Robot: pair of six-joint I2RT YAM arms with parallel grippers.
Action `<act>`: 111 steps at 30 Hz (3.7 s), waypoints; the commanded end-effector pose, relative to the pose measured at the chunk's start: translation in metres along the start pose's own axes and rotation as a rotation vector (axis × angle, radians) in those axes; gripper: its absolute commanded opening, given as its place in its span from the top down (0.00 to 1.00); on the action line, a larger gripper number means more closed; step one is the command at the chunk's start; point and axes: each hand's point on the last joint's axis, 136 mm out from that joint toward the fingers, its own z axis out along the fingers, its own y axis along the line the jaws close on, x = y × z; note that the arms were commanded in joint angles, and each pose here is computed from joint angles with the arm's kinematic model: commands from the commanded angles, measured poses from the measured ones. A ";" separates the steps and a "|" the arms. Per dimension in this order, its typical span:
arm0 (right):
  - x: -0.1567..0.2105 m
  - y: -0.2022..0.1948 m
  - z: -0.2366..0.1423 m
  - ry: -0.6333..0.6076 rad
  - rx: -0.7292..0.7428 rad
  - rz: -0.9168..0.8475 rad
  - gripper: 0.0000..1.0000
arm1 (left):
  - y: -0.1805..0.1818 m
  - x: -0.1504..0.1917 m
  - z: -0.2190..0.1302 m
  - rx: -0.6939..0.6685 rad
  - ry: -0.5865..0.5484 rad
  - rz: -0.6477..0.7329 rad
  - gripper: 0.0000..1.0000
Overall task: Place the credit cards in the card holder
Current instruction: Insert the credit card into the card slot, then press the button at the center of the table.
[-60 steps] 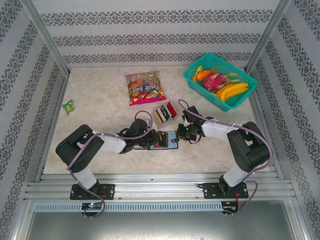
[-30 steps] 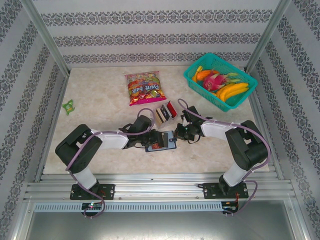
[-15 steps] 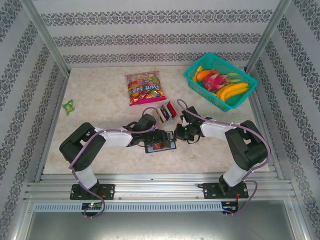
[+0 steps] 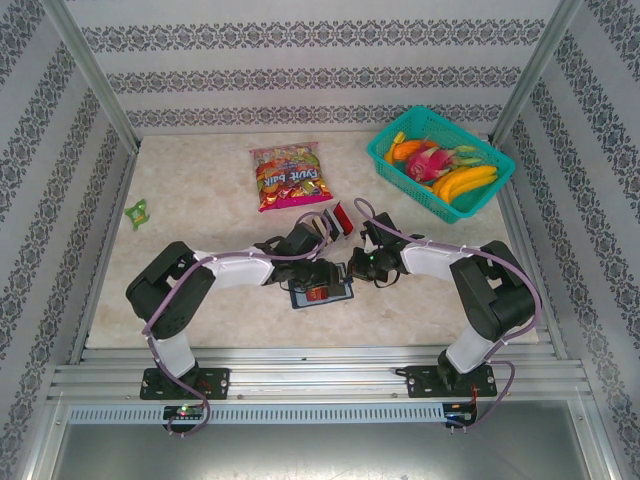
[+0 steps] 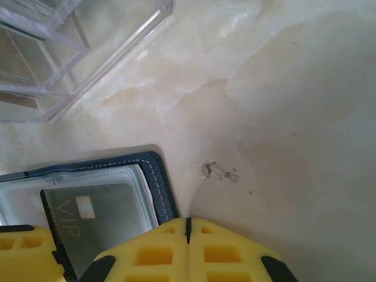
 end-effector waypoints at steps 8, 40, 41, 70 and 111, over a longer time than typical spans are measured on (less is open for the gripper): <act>0.023 -0.006 0.010 0.083 0.021 0.012 1.00 | -0.011 0.015 0.009 0.025 0.084 0.059 0.56; 0.000 0.053 -0.058 -0.108 0.010 -0.187 0.70 | 0.054 -0.003 -0.067 -0.238 -0.197 -0.029 0.41; 0.004 0.056 -0.053 -0.090 0.000 -0.185 0.72 | 0.052 -0.003 -0.065 -0.211 -0.188 -0.034 0.40; 0.021 -0.013 -0.038 -0.057 0.465 -0.208 0.83 | 0.081 0.010 -0.027 -0.267 -0.068 -0.068 0.96; -0.036 0.005 -0.101 -0.178 0.208 -0.090 0.77 | 0.031 -0.013 -0.069 -0.162 -0.164 0.040 0.81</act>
